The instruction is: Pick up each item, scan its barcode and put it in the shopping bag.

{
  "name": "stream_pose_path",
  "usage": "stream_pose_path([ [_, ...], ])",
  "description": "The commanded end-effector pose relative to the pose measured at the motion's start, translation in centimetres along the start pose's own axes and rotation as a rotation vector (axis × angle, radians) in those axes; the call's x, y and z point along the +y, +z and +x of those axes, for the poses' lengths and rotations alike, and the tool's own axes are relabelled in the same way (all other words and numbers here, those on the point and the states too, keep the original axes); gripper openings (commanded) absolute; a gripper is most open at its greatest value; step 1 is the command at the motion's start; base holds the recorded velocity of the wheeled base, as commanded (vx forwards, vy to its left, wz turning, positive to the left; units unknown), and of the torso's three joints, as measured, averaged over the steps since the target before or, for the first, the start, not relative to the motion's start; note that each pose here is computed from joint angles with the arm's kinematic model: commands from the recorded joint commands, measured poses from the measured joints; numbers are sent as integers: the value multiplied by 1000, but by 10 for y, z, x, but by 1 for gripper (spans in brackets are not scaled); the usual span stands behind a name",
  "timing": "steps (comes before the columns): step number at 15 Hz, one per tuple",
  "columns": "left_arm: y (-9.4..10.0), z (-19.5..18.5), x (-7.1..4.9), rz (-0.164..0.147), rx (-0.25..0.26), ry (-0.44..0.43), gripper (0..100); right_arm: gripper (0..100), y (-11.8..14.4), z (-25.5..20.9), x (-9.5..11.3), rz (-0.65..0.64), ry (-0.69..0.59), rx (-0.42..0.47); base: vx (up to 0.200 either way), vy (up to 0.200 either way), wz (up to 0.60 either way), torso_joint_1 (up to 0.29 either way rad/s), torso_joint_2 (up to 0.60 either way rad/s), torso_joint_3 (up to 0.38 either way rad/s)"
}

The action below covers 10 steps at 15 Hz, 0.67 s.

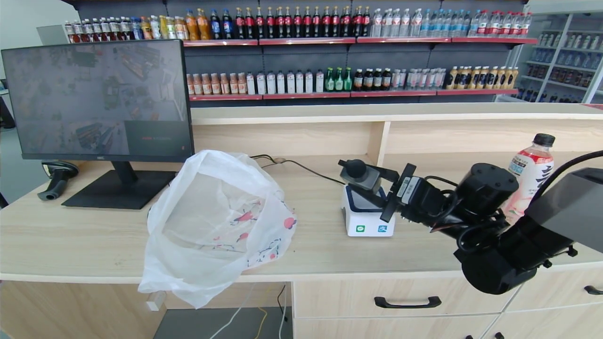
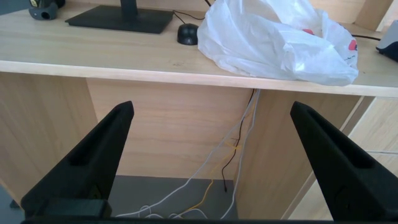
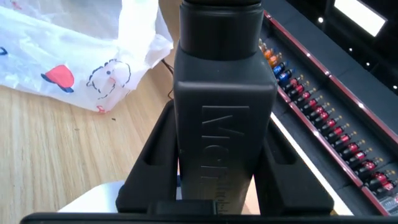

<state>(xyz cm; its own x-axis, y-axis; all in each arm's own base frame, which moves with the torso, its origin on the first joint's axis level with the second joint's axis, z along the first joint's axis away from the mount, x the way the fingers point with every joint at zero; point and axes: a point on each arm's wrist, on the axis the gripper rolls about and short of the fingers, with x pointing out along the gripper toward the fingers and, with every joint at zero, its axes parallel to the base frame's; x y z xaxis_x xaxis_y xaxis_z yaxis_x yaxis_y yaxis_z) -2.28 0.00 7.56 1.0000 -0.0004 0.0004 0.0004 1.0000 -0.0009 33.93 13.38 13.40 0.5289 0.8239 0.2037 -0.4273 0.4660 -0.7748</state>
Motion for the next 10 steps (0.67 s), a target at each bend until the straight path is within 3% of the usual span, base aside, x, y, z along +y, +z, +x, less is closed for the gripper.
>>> stream_pose_path([
  [1, 0, 0, 0, -1, -1, 0, 100, 0, 27, -2, -18, -23, -40, -55, 0, 0, 0, 0, 0, 0],
  [6, 0, 0, 0, -1, -1, 0, 100, 0, 69, -11, -39, 71, -120, -112, 0, 0, 0, 0, 0, 0],
  [10, 0, 0, 0, -1, -1, 0, 100, 0, 134, -17, -30, 394, -293, -145, 0, 0, 0, 0, 0, 0],
])
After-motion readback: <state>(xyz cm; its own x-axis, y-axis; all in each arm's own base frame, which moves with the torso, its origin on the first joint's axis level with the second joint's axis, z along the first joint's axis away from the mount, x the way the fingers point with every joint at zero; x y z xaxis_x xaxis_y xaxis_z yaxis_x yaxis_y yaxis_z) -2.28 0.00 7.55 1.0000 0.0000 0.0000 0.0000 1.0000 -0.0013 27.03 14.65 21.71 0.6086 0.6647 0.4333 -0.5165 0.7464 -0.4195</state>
